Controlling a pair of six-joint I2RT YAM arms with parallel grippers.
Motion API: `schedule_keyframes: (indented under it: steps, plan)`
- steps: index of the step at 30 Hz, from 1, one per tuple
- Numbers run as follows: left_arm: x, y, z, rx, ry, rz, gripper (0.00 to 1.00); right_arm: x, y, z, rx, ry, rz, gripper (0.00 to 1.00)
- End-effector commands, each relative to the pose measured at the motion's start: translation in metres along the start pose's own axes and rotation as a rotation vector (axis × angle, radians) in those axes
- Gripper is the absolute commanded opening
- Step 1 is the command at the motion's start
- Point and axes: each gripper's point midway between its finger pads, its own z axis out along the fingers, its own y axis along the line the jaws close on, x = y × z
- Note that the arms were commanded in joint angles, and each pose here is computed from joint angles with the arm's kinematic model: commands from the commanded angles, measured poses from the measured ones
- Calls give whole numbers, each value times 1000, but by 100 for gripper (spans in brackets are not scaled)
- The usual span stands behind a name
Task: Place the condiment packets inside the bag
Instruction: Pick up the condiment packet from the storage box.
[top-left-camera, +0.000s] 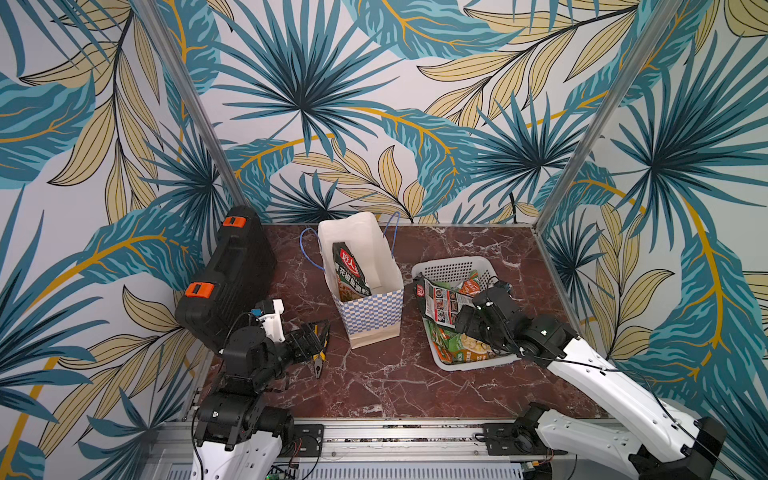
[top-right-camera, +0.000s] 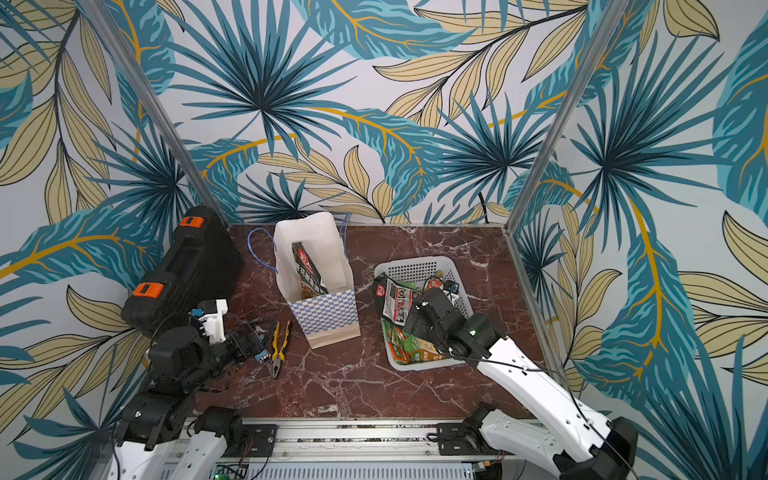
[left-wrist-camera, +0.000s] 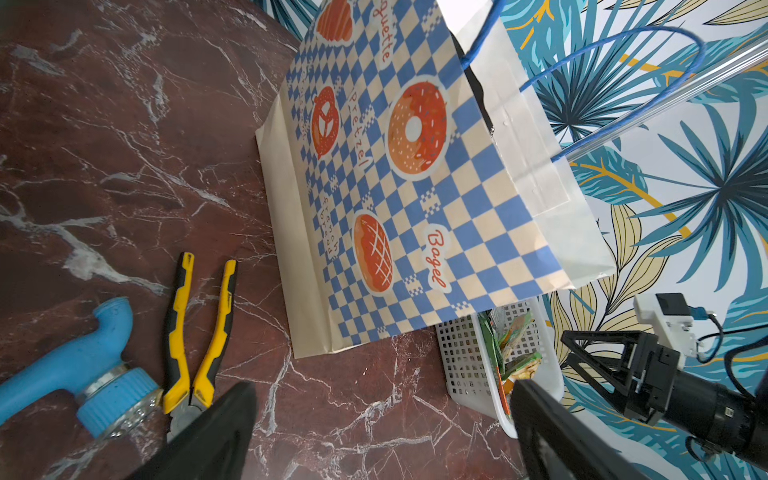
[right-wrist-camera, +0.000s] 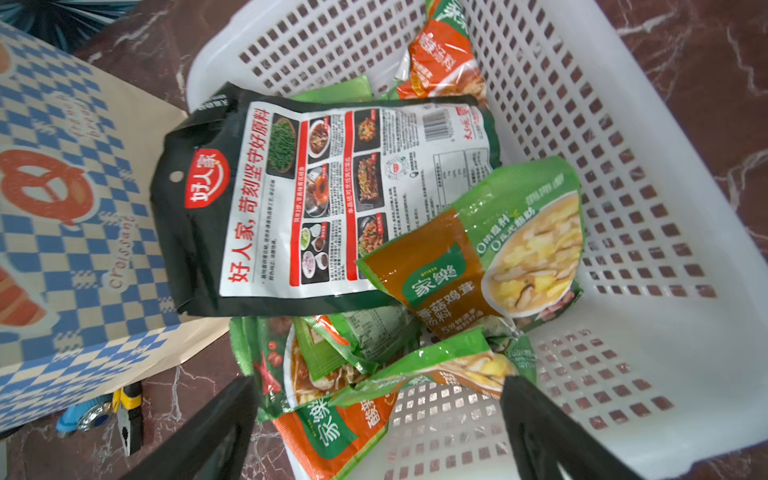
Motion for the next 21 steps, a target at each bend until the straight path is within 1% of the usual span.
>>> schedule_keyframes:
  steps: [1,6,9,11,14,17,19,21]
  plan:
    - [2,4,3,-4,6,-8,100,9,-10,9,69,21,109,93]
    - [10,13,15,-7,25,-24,100,19,-14,19,155,57,157,86]
    - [11,16,20,-8,32,-25,100,29,-13,28,176,84,165,83]
    - [9,16,21,-17,33,-29,100,35,-11,34,180,98,166,80]
    - [-5,2,17,-17,39,21,100,40,-13,40,216,103,161,76]
    - [-26,-10,10,-43,8,80,100,42,-15,43,239,112,167,73]
    - [-38,-19,8,-20,-31,92,100,43,-15,45,246,108,170,67]
    - [-48,-27,8,8,-74,92,100,42,-17,46,257,98,178,58]
